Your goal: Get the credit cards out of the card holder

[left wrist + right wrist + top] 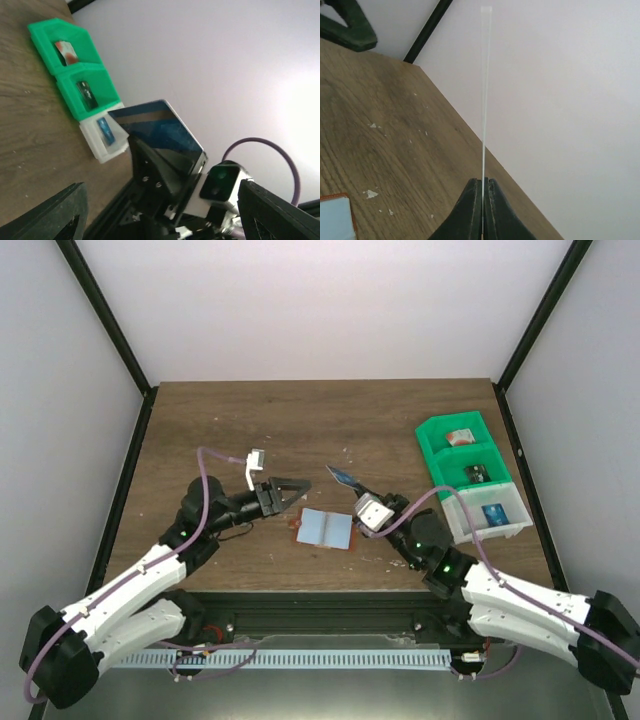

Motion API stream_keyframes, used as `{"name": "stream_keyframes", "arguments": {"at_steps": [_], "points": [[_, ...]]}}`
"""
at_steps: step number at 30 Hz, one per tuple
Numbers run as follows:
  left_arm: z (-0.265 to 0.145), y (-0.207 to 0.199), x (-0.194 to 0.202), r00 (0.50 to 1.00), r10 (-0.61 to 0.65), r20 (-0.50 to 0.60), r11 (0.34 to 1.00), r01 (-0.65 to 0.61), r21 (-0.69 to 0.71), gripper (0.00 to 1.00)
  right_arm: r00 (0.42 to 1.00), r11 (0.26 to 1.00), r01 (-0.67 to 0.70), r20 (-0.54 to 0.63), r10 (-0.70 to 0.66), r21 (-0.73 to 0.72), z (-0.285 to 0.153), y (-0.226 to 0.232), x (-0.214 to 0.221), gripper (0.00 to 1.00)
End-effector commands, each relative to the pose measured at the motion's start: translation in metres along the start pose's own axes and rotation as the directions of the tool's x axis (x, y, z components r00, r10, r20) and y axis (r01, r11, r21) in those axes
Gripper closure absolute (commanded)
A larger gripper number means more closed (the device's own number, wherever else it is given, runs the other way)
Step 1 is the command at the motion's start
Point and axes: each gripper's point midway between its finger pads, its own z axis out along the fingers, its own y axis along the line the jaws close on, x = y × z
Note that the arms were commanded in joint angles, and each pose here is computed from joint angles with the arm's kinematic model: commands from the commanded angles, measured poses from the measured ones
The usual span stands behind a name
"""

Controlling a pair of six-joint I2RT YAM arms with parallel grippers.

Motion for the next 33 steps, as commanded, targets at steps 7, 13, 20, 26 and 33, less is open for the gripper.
{"name": "stream_keyframes", "arguments": {"at_steps": [7, 13, 20, 26, 33], "points": [[0.0, 0.005, 0.017, 0.975, -0.21, -0.071, 0.975, 0.215, 0.063, 0.26, 0.964, 0.96, 0.26, 0.031, -0.264, 0.103, 0.001, 0.02, -0.018, 1.0], [0.005, 0.015, 0.026, 0.962, -0.249, -0.113, 0.966, 0.255, 0.039, 0.39, 0.93, 0.928, 0.365, 0.009, -0.367, 0.071, 0.007, 0.043, -0.014, 1.0], [0.008, 0.025, 0.027, 0.973, -0.203, -0.114, 0.979, 0.204, 0.0, 1.0, 0.92, 0.918, 0.391, 0.01, -0.392, 0.074, 0.006, 0.053, -0.014, 1.0], [0.005, 0.018, 0.028, 0.993, 0.031, -0.114, 0.998, -0.025, 0.053, 1.0, 0.985, 0.981, 0.172, 0.009, -0.172, -0.093, -0.001, 0.07, -0.02, 0.67], [-0.005, 0.008, 0.038, 0.949, 0.281, -0.142, 0.956, -0.265, 0.124, 1.0, 0.909, 0.847, -0.405, -0.047, 0.415, -0.343, -0.043, 0.055, -0.079, 0.42]]}}
